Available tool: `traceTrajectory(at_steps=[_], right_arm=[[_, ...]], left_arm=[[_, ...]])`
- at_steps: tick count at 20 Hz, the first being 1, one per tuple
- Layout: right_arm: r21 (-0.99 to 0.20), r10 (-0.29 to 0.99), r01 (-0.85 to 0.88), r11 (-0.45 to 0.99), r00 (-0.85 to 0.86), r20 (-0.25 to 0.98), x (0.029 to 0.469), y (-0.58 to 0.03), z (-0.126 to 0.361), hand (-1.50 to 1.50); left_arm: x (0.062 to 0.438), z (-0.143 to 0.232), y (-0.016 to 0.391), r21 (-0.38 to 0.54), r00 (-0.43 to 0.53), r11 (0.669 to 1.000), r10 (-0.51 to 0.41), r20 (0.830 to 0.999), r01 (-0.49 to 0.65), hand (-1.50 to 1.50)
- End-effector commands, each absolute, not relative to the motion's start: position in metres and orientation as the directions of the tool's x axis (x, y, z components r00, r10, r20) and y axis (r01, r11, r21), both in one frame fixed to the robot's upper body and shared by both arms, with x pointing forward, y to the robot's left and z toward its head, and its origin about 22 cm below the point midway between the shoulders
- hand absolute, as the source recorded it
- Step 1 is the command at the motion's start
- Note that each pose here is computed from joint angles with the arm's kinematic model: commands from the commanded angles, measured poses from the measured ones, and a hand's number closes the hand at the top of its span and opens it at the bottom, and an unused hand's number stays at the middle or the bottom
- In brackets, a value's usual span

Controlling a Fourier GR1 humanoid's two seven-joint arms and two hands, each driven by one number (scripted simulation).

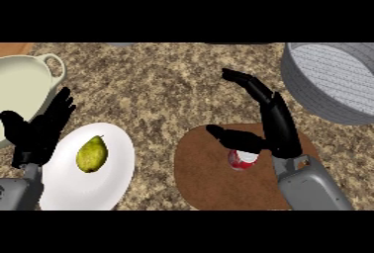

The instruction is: Pick the can from the cutting board and place it in the basket

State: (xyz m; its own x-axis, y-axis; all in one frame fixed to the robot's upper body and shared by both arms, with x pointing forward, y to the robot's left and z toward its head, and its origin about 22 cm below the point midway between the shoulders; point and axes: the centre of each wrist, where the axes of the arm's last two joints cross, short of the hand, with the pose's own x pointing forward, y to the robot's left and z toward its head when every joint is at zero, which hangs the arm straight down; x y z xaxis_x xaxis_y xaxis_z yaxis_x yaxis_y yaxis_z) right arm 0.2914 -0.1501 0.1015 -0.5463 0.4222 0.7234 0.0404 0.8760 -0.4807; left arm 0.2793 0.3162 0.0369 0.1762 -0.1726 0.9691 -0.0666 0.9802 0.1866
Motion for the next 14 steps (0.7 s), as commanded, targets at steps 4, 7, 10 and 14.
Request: traceTrajectory(at_steps=[4,7,10,14], right_arm=[[-0.522,0.519,0.098,0.847,-0.361,0.775,0.279,-0.069,0.156,-1.5],[-0.684,0.682,0.068,0.727,-0.191,0.706,0.299,-0.078,0.18,-1.5],[-0.834,0.841,0.118,0.54,-0.024,0.541,0.312,-0.103,0.201,-1.5],[-0.916,0.898,0.144,0.376,0.187,0.398,0.32,-0.109,0.248,-1.5]], left_arm=[[0.283,0.031,0.323,0.176,0.199,0.982,-0.159,0.967,-0.071,0.0],[0.288,0.039,0.323,0.181,0.202,0.981,-0.164,0.965,-0.066,0.0],[0.284,0.041,0.329,0.19,0.213,0.978,-0.167,0.963,-0.089,0.0],[0.285,0.033,0.318,0.182,0.222,0.979,-0.158,0.962,-0.09,0.0]])
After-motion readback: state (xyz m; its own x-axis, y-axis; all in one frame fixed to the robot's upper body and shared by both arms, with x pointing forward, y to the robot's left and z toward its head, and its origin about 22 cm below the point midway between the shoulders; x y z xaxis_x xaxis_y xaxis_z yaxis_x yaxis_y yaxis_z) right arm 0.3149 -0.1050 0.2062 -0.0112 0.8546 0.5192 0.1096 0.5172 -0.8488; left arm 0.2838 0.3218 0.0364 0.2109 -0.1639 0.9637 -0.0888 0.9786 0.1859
